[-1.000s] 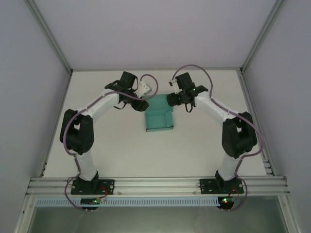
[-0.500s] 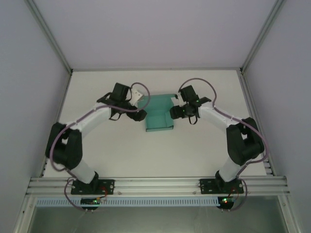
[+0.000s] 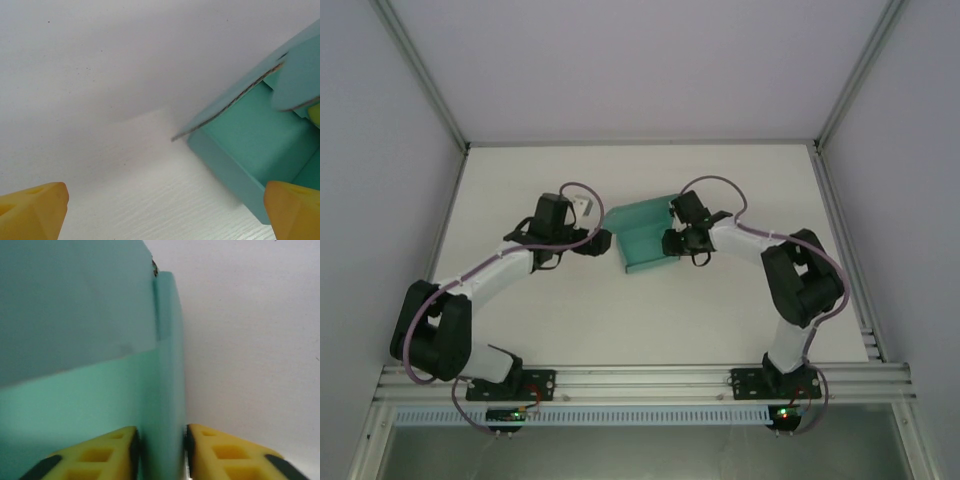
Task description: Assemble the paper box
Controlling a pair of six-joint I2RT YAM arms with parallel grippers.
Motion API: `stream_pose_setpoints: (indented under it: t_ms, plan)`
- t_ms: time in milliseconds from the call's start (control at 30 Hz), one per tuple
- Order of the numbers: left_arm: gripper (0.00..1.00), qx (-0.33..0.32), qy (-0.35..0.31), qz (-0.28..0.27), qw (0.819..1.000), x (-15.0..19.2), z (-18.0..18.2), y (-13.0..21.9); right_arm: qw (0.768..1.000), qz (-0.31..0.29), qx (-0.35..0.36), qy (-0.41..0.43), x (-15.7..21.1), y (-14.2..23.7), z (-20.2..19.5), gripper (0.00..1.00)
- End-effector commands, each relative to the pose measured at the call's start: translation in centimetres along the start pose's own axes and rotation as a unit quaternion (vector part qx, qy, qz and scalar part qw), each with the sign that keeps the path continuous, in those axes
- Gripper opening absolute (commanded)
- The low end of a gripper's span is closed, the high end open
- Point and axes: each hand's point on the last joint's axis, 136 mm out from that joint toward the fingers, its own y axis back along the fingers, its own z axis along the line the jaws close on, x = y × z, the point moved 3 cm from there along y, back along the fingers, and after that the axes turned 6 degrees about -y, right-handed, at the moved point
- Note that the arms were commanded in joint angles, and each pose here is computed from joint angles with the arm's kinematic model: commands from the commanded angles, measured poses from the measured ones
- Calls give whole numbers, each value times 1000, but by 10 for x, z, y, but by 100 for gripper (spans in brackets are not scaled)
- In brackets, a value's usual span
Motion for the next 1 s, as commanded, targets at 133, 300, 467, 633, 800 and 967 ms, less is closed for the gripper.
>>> stream_pose_setpoints:
  t_ms: [133,300,467,633,800,967]
  plan:
    - [100,-9,10,-17,1000,-6,3,6,994,36,105,-9,15,-19,-26,10]
    - [100,-18,9,-11,1000,-2,5,7,980,56,192,24,32,-25,-41,6]
    - [100,-25,6,-7,1000,1,7,9,964,65,251,61,41,-31,-43,15]
    - [100,-26,5,-7,1000,1,7,10,961,64,260,74,39,-36,-43,13]
    - [100,-27,8,-8,1000,1,7,11,959,56,268,67,38,-38,-45,0]
    - [100,-36,9,-8,999,0,9,14,931,23,361,54,30,-15,-61,0]
